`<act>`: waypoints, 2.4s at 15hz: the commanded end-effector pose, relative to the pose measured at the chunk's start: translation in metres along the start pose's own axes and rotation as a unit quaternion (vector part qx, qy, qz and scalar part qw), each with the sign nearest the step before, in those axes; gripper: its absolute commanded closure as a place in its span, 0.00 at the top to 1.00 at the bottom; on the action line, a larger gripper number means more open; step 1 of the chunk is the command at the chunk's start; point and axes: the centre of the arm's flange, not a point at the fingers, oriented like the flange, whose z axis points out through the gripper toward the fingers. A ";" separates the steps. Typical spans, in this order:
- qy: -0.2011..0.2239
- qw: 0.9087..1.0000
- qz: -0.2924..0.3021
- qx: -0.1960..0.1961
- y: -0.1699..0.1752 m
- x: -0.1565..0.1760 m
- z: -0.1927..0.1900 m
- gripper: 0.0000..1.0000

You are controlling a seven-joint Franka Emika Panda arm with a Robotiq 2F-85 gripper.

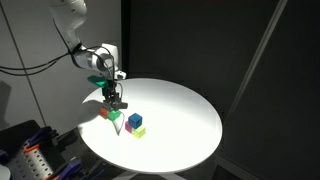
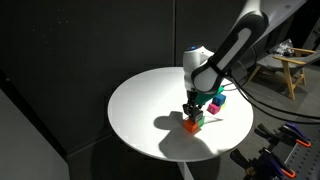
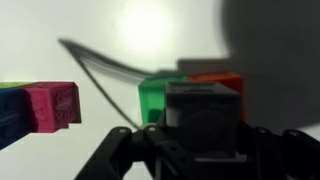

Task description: Put the grey block on the table

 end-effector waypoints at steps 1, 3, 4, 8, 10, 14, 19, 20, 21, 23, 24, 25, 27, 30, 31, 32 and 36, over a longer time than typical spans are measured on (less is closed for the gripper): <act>-0.008 1.000 -0.027 -0.008 0.006 -0.002 -0.023 0.26; -0.015 0.999 -0.035 -0.011 0.009 -0.005 -0.032 0.23; -0.016 0.999 -0.037 -0.013 0.011 -0.006 -0.037 0.23; -0.022 0.999 -0.041 -0.019 0.017 -0.011 -0.057 0.23; -0.024 0.999 -0.042 -0.022 0.021 -0.014 -0.065 0.23; -0.023 0.998 -0.043 -0.026 0.030 -0.025 -0.074 0.23; -0.030 0.998 -0.045 -0.024 0.046 -0.040 -0.065 0.23; -0.034 0.998 -0.044 -0.024 0.050 -0.044 -0.061 0.23; -0.037 0.998 -0.044 -0.024 0.054 -0.046 -0.058 0.23; -0.043 0.998 -0.042 -0.024 0.061 -0.052 -0.050 0.23; -0.046 0.998 -0.041 -0.023 0.064 -0.056 -0.046 0.23; -0.047 0.998 -0.040 -0.022 0.067 -0.058 -0.042 0.23; -0.043 0.998 -0.037 -0.022 0.072 -0.065 -0.036 0.23; -0.026 0.999 -0.037 -0.016 0.078 -0.074 -0.028 0.23; -0.019 0.999 -0.037 -0.016 0.080 -0.077 -0.026 0.23; -0.014 0.999 -0.039 -0.016 0.081 -0.080 -0.023 0.23; -0.010 0.999 -0.039 -0.016 0.088 -0.087 -0.010 0.23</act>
